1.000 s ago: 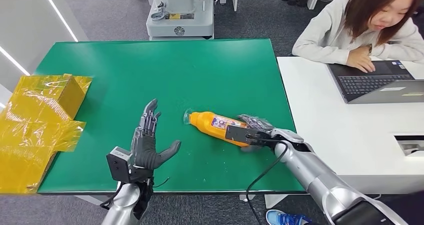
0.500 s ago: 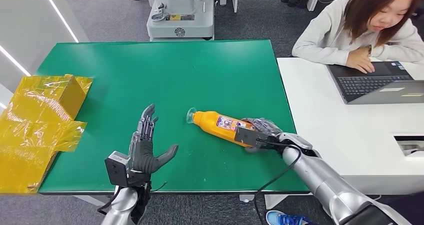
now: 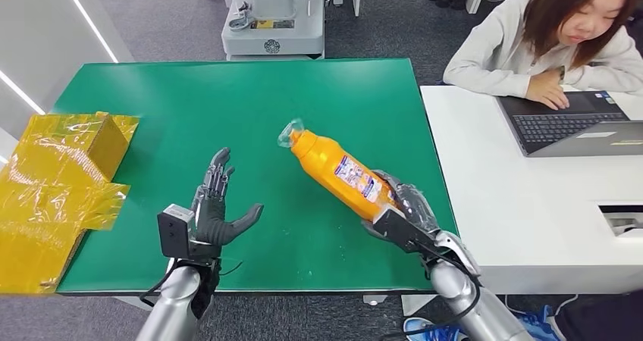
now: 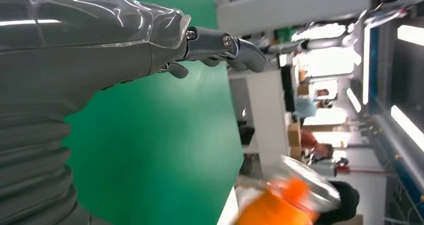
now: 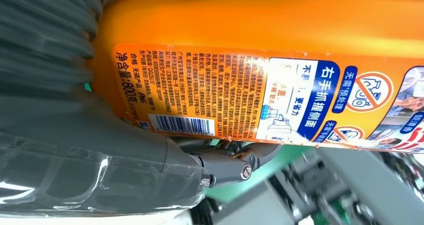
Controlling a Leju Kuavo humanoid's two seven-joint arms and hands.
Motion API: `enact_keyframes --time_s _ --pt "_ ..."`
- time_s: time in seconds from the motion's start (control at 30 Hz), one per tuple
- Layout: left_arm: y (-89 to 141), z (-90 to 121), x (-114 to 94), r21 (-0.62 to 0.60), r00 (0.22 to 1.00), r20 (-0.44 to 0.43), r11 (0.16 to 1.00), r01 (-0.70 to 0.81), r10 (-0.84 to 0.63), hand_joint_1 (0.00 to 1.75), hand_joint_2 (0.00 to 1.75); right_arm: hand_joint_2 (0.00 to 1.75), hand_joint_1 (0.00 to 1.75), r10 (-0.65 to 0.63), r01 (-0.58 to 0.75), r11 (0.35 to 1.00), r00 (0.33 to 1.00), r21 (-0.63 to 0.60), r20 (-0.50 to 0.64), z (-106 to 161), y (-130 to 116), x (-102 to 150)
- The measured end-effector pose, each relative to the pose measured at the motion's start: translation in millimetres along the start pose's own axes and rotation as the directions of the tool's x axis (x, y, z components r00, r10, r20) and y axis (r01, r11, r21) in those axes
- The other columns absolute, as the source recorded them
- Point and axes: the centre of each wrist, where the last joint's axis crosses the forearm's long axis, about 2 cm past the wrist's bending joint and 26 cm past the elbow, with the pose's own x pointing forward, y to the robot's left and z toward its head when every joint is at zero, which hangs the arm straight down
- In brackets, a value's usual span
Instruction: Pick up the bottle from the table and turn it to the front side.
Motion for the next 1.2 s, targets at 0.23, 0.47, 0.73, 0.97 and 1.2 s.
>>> enact_keyframes --time_s 0.23,0.47,0.73,0.97,1.2 --pt "18 -16 -1 -0.134 0.989 -0.072 0.981 -0.141 0.133 0.0 1.75 1.75 1.75 -0.04 0.048 0.995 0.994 -0.085 0.097 -3 -1 13" --pt "21 -61 17 -0.269 0.954 -0.084 0.915 -0.3 0.288 0.0 1.75 1.75 1.75 -0.056 0.074 0.992 0.983 -0.102 0.176 -51 6 20" --pt "8 -99 40 -0.342 0.927 -0.08 0.864 -0.37 0.366 0.0 1.75 1.75 1.75 -0.096 0.105 0.994 0.98 -0.042 0.177 -103 24 33" --pt "-3 -113 49 -0.335 0.969 -0.033 0.911 -0.24 0.243 0.0 1.75 1.75 1.75 -0.105 0.107 0.994 0.986 -0.008 0.132 -119 35 34" --pt "-11 -127 51 -0.336 0.996 -0.008 0.937 -0.09 0.092 0.0 1.75 1.75 1.75 -0.064 0.059 0.997 0.993 0.051 0.099 -121 51 32"
